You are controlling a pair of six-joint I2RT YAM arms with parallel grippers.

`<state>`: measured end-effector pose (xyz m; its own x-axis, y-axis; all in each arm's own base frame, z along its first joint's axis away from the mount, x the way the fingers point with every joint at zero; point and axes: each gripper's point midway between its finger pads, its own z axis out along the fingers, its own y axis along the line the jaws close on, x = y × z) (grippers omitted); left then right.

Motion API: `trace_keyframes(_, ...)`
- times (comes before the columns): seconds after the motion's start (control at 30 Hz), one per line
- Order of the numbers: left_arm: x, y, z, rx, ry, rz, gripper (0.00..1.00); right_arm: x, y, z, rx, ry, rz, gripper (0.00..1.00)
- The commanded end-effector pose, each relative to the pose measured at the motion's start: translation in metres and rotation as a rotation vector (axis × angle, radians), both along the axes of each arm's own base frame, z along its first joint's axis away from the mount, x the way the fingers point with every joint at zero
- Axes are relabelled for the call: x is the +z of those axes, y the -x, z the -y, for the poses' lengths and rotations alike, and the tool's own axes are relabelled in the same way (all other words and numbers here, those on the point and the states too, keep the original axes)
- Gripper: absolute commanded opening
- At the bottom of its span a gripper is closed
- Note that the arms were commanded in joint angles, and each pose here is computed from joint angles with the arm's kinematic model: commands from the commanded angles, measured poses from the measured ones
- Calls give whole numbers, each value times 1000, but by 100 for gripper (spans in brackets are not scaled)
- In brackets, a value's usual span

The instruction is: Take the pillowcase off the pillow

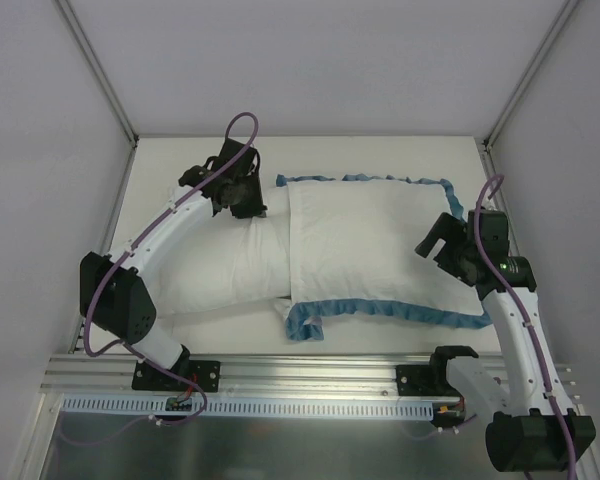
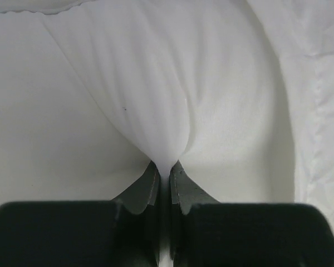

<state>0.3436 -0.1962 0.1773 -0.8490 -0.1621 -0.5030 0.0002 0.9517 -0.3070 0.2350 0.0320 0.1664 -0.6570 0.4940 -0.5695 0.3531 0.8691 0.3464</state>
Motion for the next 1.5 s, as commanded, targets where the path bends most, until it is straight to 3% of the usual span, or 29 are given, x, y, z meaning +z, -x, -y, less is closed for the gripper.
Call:
trace_keyframes(0.0,12,21,-11,39,49,-21,0,25,1,12,-14,70,49,99)
trace_keyframes(0.27,47,41,-3,-22,214,12,0,57,-13,-20,92,63,129,99)
trace_keyframes(0.43,59,44,3,-38,265,27,0,65,-19,-38,132,169,151,100)
trace_keyframes(0.63,84,40,2,-31,296,97,0,64,-9,-102,437,175,193,99)
trace_keyframes(0.67,87,38,3,-29,301,100,0,66,1,-124,550,193,228,100)
trace_keyframes(0.73,92,31,3,-12,308,107,0,62,8,-137,612,254,257,100)
trace_keyframes(0.87,97,22,5,0,325,104,0,21,43,-163,753,353,221,97)
trace_keyframes(1.0,95,17,3,13,321,101,0,-21,68,-173,755,340,123,96)
trace_keyframes(1.13,93,16,4,17,327,91,0,-46,82,-207,750,266,115,96)
trace_keyframes(1.3,91,18,6,12,335,79,0,-61,81,-237,771,336,113,97)
trace_keyframes(1.47,93,20,5,8,338,83,0,-83,75,-233,694,423,62,97)
